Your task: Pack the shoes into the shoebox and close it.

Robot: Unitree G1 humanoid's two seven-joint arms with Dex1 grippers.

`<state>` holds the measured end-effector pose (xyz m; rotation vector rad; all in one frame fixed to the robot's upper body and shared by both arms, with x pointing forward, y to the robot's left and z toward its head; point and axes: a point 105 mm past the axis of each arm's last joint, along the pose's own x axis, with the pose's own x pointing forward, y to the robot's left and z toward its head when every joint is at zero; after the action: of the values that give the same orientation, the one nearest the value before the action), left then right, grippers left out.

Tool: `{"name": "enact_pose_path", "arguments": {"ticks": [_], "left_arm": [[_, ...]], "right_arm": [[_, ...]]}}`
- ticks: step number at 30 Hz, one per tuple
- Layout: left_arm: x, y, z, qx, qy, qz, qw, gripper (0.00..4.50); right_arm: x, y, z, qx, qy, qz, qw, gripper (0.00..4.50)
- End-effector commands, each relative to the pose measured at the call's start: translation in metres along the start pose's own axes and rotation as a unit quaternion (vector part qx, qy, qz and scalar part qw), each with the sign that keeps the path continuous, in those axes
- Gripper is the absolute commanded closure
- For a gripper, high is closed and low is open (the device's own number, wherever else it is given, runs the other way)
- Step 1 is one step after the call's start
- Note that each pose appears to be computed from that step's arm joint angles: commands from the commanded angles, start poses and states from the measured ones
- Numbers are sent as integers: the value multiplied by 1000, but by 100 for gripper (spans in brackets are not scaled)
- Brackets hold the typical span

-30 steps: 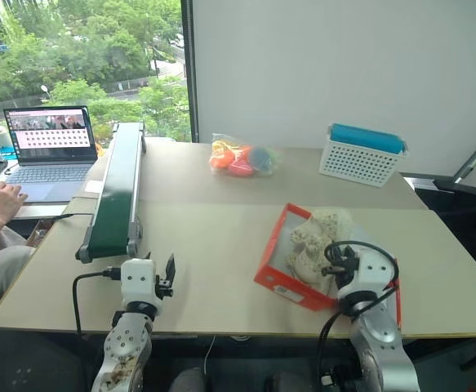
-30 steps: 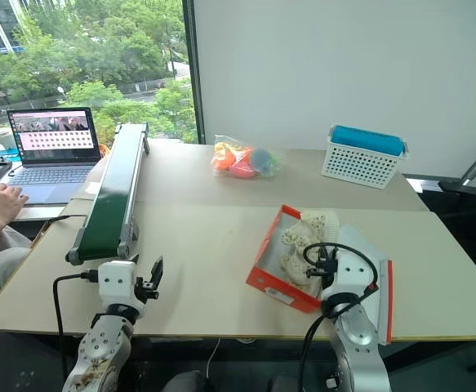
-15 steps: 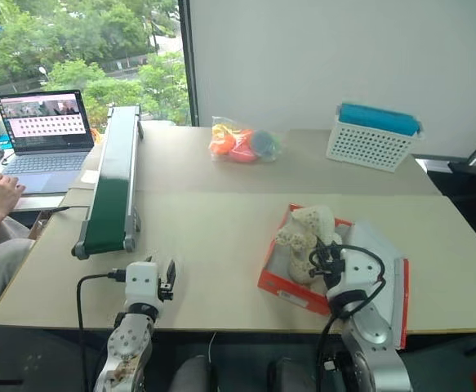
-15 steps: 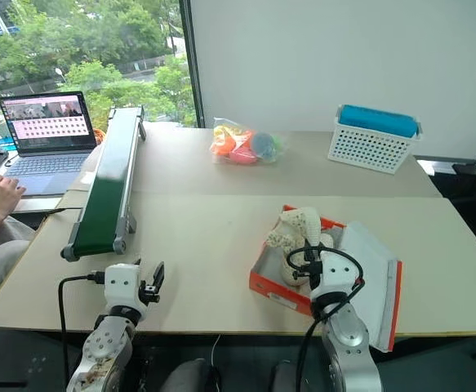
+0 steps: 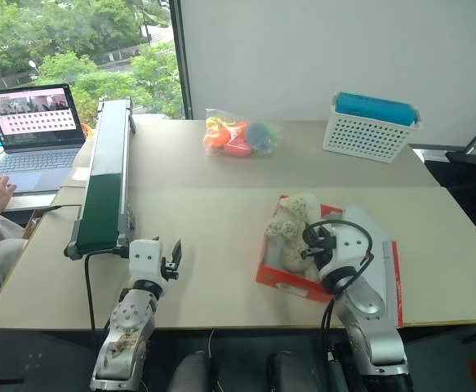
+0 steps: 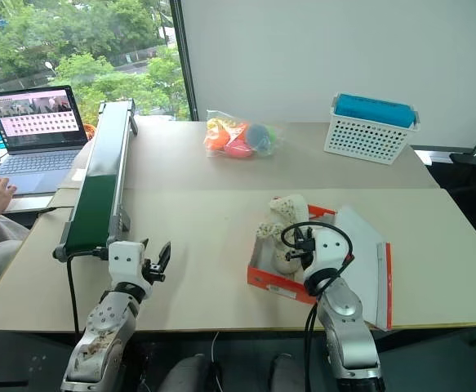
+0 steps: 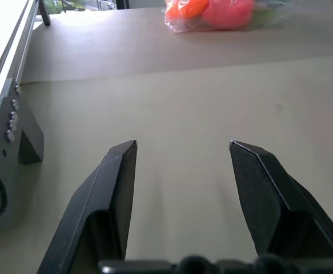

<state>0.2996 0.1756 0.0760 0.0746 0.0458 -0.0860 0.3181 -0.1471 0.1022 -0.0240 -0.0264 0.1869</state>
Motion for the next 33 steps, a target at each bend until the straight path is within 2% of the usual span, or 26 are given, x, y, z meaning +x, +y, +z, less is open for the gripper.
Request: {"name": "enact_pose_path", "arguments": {"ticks": [1, 21, 33], "left_arm": [[57, -18, 107, -24, -85, -108, 990, 175], [59, -17, 109, -26, -77, -113, 990, 175], [60, -18, 111, -26, -72, -121, 990, 175]], "right_arm": [[72, 35, 97, 50, -11, 144, 988, 375], [73, 34, 104, 47, -3, 153, 987, 375], [72, 40, 123, 58, -12, 173, 983, 375]]}}
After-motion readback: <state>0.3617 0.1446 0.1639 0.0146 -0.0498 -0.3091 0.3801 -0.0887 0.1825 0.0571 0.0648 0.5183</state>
